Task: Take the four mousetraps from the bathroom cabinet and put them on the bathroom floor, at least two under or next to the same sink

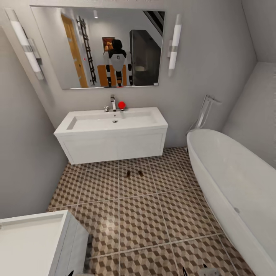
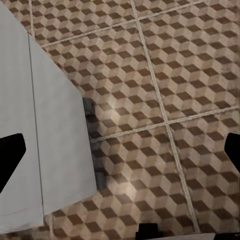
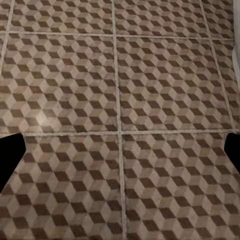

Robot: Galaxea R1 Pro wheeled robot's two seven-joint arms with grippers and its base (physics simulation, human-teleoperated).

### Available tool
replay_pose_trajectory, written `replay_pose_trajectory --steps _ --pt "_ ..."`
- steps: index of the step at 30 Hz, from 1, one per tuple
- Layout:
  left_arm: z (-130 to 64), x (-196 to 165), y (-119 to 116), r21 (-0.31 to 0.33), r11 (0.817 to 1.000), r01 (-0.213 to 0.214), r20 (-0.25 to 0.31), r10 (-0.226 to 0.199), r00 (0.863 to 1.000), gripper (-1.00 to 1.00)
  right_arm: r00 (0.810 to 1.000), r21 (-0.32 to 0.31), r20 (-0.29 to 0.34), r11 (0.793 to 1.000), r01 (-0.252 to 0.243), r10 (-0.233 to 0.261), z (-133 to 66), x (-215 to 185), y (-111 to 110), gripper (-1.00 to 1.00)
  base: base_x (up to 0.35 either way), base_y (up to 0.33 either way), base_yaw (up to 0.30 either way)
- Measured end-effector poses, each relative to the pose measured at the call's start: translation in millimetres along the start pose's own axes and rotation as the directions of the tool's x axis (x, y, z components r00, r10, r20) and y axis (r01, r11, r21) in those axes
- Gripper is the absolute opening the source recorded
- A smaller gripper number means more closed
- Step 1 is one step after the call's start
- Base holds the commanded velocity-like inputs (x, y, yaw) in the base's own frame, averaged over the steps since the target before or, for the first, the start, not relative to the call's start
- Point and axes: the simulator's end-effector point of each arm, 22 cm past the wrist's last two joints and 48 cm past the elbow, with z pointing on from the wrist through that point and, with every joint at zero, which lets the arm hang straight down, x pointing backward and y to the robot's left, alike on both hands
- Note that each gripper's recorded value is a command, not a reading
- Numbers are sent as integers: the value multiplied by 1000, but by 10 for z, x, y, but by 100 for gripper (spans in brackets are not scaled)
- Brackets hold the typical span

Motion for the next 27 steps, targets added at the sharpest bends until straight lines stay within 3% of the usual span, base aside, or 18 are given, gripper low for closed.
replay_pose_trajectory --steps 12,27 --pt "-12 20 -6 1 1000 0 -3 0 1000 100 1000 0 -1 1000 -1 1 0 1 7 100 -317 0 87" --pt "-25 30 -43 5 1000 3 -4 -3 1000 100 1000 1 -1 1000 -2 2 -3 1 7 100 -40 0 279"
